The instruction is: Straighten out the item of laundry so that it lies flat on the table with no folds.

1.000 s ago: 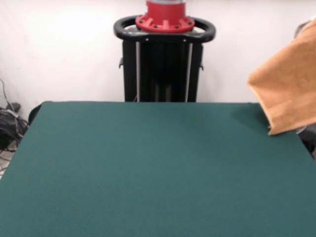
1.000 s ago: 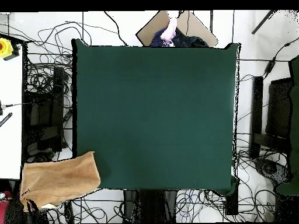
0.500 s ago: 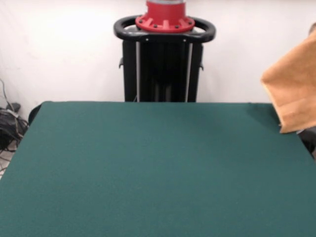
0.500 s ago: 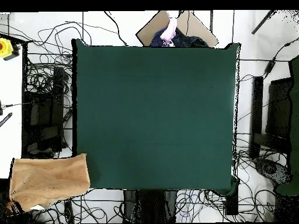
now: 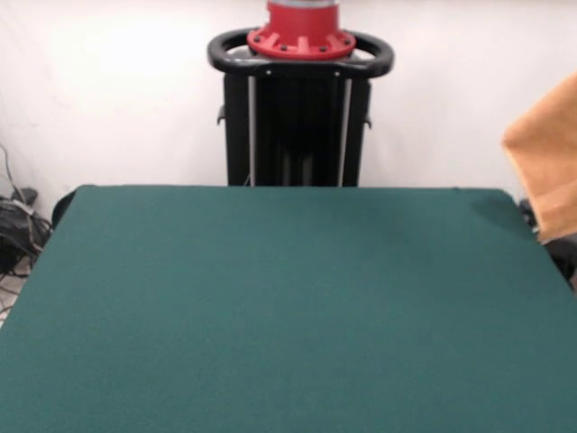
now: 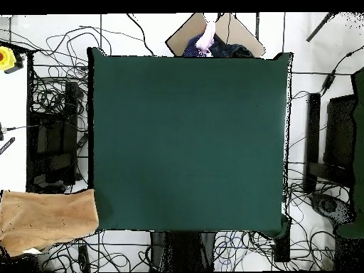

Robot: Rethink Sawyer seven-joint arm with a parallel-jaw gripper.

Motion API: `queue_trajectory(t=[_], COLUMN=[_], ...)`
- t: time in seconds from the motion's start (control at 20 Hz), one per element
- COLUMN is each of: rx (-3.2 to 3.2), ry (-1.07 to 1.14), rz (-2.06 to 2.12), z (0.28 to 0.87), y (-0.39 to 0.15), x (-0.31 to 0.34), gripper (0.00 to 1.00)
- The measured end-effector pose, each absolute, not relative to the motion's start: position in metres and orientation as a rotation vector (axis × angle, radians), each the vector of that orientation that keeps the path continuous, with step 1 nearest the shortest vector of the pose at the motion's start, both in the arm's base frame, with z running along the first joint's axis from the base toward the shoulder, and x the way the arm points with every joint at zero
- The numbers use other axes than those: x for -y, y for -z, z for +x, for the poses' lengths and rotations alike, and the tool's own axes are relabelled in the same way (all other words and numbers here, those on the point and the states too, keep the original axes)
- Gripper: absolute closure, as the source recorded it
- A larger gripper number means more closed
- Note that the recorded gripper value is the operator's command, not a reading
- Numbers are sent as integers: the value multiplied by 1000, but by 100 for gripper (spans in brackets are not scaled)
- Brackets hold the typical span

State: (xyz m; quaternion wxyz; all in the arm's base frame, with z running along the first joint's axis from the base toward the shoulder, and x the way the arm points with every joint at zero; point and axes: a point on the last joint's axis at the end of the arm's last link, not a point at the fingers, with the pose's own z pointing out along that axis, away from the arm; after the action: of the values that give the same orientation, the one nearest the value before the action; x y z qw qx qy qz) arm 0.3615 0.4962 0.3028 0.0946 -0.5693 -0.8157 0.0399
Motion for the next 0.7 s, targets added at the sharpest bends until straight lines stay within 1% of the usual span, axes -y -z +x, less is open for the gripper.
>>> queue_trajectory(t=[0.45, 0.7], rx=[2402, 2354], ry=[-136, -204], rz=[-1757, -1828], z=[375, 387], y=[-290, -260], x=[-513, -513], gripper=[100, 100])
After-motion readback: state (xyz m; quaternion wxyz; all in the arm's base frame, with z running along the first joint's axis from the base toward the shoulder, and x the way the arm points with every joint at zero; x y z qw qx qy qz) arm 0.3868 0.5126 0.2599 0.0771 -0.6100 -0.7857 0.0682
